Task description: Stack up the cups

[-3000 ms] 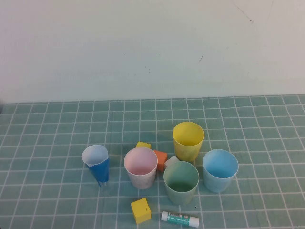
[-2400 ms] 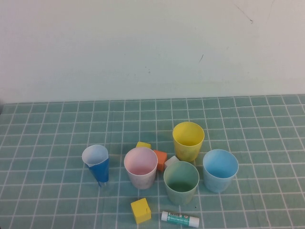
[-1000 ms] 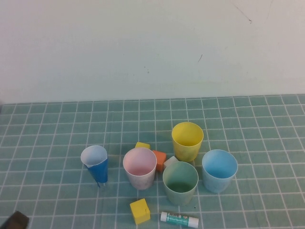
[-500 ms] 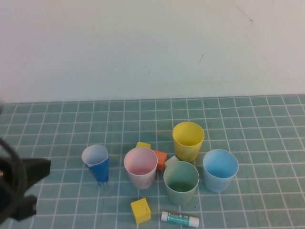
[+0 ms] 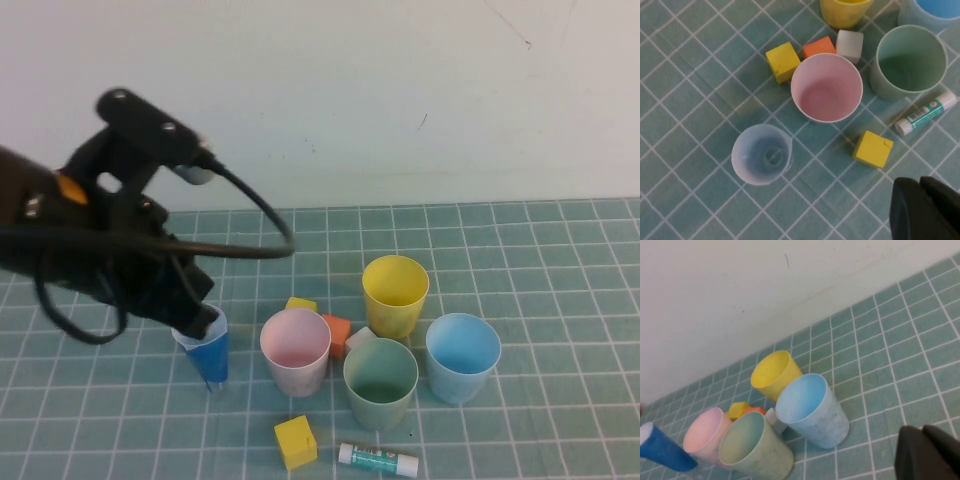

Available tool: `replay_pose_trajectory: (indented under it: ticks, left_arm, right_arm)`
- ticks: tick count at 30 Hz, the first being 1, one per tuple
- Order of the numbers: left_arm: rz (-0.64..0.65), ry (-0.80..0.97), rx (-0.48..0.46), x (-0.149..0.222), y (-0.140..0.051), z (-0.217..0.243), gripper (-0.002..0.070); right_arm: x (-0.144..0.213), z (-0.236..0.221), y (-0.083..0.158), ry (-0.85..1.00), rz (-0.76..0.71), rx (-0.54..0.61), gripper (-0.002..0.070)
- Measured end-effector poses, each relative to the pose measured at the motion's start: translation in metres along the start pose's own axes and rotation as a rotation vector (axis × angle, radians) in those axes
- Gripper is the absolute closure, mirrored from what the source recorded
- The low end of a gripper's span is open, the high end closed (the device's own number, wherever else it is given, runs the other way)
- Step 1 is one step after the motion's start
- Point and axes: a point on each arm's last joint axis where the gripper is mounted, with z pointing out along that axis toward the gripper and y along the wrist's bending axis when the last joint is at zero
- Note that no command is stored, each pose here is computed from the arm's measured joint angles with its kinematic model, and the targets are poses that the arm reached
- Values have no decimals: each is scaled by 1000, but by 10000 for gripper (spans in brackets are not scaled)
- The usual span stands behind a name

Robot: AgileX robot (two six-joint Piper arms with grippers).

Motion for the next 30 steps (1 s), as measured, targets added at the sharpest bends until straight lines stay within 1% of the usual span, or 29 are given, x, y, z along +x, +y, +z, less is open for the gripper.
replay_pose_trajectory:
  ticks: [3, 5, 10, 12, 14, 16, 20, 21, 22, 23, 25, 30]
  left_arm:
    - [55, 70, -8, -18, -3, 22, 677]
    - [75, 122, 7, -30, -6, 41, 677]
    - [68, 221, 34, -59, -4, 83, 676]
    - [54, 265, 43, -66, -1, 100, 665]
    - [46, 311, 52, -72, 2, 117, 621]
    - [46, 355, 54, -74, 6, 136, 545]
    - [16, 407, 54, -75, 10, 166, 310]
    - [6, 419, 46, -73, 12, 173, 256]
    - [5, 427, 39, -72, 13, 178, 216]
    - [3, 435, 28, -70, 14, 184, 192]
    - [3, 452, 12, -67, 18, 193, 177]
    - [-57, 456, 15, -61, 34, 206, 197]
  right_arm:
    - [0, 0, 0, 2, -5, 0, 679]
    - [0, 0, 0, 2, -11, 0, 679]
    - [0, 0, 0, 2, -24, 0, 679]
    - [0, 0, 0, 2, -24, 0, 679]
    - [0, 0, 0, 2, -25, 0, 679]
    - [0, 0, 0, 4, -26, 0, 679]
    - [1, 0, 0, 6, -31, 0, 679]
    - [1, 0, 0, 6, -31, 0, 679]
    - [1, 0, 0, 6, -31, 0, 679]
    - [1, 0, 0, 6, -34, 0, 679]
    - [1, 0, 0, 6, -35, 0, 679]
    - [1, 0, 0, 6, -37, -1, 679]
